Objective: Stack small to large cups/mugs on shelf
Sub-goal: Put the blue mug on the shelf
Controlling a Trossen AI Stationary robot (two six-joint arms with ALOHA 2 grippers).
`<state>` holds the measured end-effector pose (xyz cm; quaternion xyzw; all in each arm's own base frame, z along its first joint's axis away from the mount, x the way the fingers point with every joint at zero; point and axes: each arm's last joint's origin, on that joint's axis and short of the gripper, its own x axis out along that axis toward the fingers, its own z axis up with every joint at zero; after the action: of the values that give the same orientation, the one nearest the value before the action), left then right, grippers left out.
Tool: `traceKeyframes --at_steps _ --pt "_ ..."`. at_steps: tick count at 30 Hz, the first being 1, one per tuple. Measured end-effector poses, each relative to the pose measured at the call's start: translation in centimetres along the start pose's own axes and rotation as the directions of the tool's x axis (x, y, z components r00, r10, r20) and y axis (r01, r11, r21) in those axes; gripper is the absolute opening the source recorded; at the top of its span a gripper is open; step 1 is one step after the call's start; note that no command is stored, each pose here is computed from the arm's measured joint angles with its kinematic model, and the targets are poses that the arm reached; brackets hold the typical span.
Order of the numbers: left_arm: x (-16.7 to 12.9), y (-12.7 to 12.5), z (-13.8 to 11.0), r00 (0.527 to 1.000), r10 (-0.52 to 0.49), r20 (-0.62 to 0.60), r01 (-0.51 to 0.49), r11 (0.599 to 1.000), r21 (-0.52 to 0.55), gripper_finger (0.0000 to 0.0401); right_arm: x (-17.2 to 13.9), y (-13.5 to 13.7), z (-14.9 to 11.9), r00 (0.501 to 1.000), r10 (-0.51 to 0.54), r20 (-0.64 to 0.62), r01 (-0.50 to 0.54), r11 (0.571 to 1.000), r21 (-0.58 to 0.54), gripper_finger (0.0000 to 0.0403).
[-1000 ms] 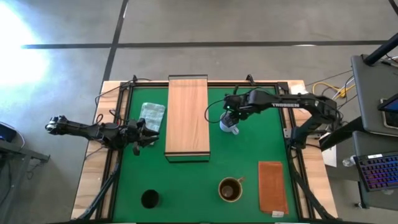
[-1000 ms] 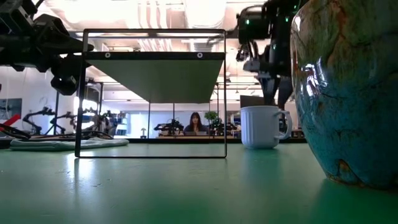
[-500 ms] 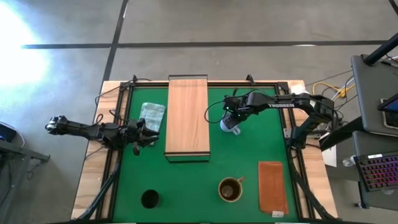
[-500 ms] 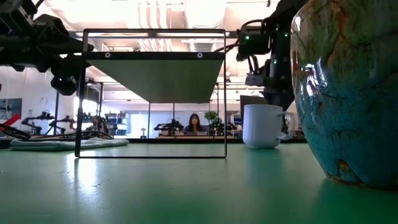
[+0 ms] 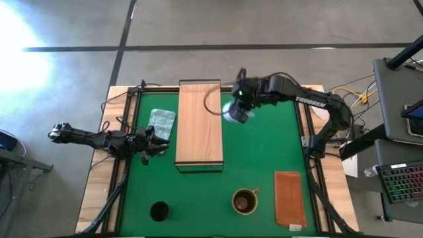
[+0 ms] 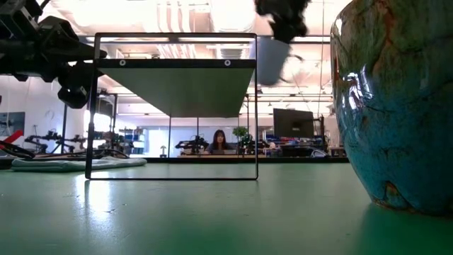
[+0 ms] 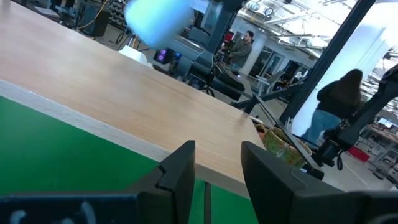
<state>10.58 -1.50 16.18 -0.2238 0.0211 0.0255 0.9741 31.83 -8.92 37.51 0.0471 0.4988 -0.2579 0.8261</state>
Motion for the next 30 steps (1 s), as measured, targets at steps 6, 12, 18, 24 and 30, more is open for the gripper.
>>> traceKeyframes --at_steps 6,12,18,24,30 --pt "0.0 0.0 0.0 1.000 0.000 0.000 0.000 1.000 0.000 0.0116 0.1 -1.7 6.3 0.988 0.068 0.140 -0.055 0.994 -0.097 0.0009" --pt "0.0 0.0 0.0 1.000 0.001 -0.002 -0.001 1.000 0.001 0.0116 6.1 -3.7 8.3 0.987 0.099 0.123 -0.084 0.988 -0.126 0.0009" --pt "0.0 0.0 0.0 1.000 -0.002 -0.002 0.002 1.000 0.000 0.0116 7.9 -3.7 9.3 0.983 0.099 0.157 -0.083 0.991 -0.105 0.0009" --pt "0.0 0.0 0.0 1.000 -0.002 -0.003 0.002 1.000 0.001 0.0116 7.2 -2.7 10.5 0.953 0.180 0.242 -0.158 0.981 -0.109 0.0009" --pt "0.0 0.0 0.1 1.000 0.004 0.016 -0.004 1.000 0.002 0.0116 7.7 -2.3 10.0 0.963 0.195 0.187 -0.180 0.979 -0.098 0.0009"
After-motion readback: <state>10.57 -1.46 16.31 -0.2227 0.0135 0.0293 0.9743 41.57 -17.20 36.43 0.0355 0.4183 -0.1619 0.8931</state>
